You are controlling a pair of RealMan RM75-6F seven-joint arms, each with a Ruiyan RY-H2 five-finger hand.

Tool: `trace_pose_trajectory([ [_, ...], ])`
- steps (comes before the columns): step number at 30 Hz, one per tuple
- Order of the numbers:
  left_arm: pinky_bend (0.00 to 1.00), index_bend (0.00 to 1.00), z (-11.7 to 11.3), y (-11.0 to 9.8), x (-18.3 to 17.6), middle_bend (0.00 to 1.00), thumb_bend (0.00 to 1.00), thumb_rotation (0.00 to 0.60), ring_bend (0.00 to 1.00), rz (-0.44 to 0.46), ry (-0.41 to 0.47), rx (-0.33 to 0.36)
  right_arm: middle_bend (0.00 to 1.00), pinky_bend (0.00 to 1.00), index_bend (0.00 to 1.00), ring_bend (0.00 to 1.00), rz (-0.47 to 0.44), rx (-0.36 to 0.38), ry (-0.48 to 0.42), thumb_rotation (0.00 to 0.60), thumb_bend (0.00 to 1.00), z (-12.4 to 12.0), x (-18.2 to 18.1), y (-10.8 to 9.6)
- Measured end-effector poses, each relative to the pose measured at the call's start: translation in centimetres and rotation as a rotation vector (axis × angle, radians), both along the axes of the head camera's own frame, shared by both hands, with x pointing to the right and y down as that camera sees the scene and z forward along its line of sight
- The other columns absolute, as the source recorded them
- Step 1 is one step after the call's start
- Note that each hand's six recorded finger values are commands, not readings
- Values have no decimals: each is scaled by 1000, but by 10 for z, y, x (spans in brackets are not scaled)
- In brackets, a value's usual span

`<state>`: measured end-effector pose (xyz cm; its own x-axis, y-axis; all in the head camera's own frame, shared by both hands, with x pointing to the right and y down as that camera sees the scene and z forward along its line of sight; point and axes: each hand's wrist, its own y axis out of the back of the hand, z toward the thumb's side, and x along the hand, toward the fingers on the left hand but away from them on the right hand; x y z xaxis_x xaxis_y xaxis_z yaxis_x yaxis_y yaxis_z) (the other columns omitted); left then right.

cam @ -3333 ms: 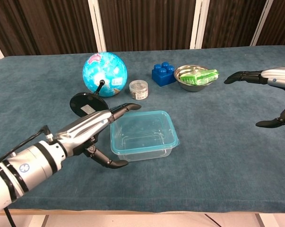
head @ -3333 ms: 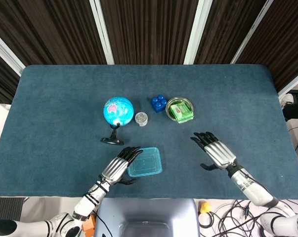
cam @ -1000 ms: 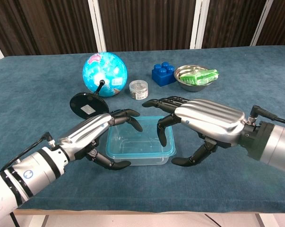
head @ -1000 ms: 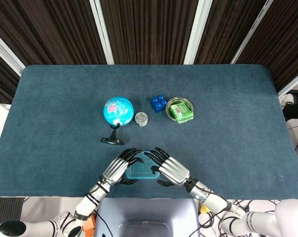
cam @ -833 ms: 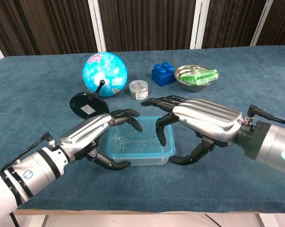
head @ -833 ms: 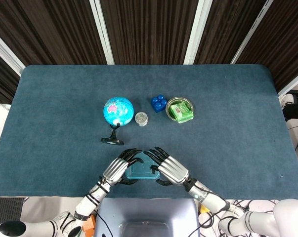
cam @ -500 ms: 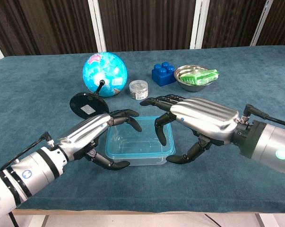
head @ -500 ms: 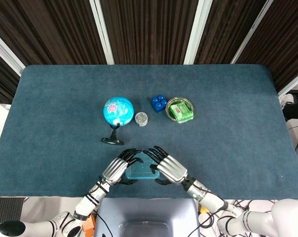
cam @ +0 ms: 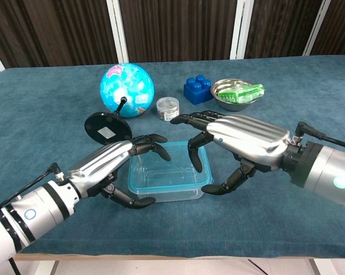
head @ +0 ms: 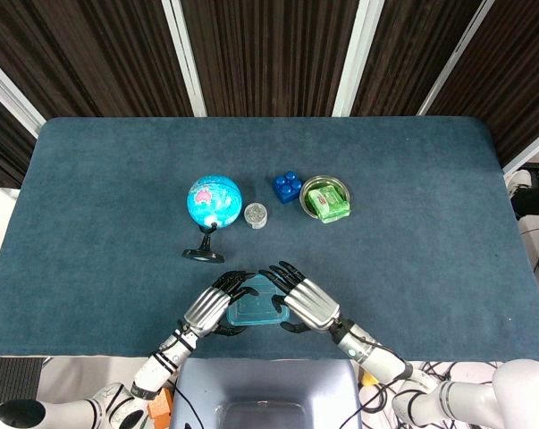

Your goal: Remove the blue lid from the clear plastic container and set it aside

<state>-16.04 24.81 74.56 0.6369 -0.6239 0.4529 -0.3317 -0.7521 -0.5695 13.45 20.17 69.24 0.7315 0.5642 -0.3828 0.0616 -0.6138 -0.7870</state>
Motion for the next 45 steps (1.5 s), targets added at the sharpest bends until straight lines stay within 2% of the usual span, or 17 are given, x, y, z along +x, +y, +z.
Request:
trace_pose_trajectory([
  [10, 127, 409, 2, 5, 0, 383, 233, 600, 160, 30, -9, -2, 37, 0, 591, 0, 4, 8, -10, 600, 177, -5, -2, -4],
  [25, 135, 409, -3, 4, -3, 386, 233, 600, 163, 30, 4, 11, 38, 0, 560, 0, -9, 62, -47, 600, 177, -14, -10, -12],
  [34, 142, 408, -9, 3, -6, 387, 233, 600, 167, 26, 22, 16, 55, 0, 572, 0, -33, 127, -104, 600, 241, -15, -19, -10],
  [38, 144, 407, -11, 2, -8, 387, 234, 600, 171, 21, 27, 15, 64, 0, 582, 0, -46, 144, -109, 600, 275, -14, -20, -10],
  [45, 147, 408, -12, 2, -10, 387, 233, 600, 173, 18, 27, 15, 73, 0, 595, 0, -46, 156, -102, 600, 276, -10, -21, -13],
])
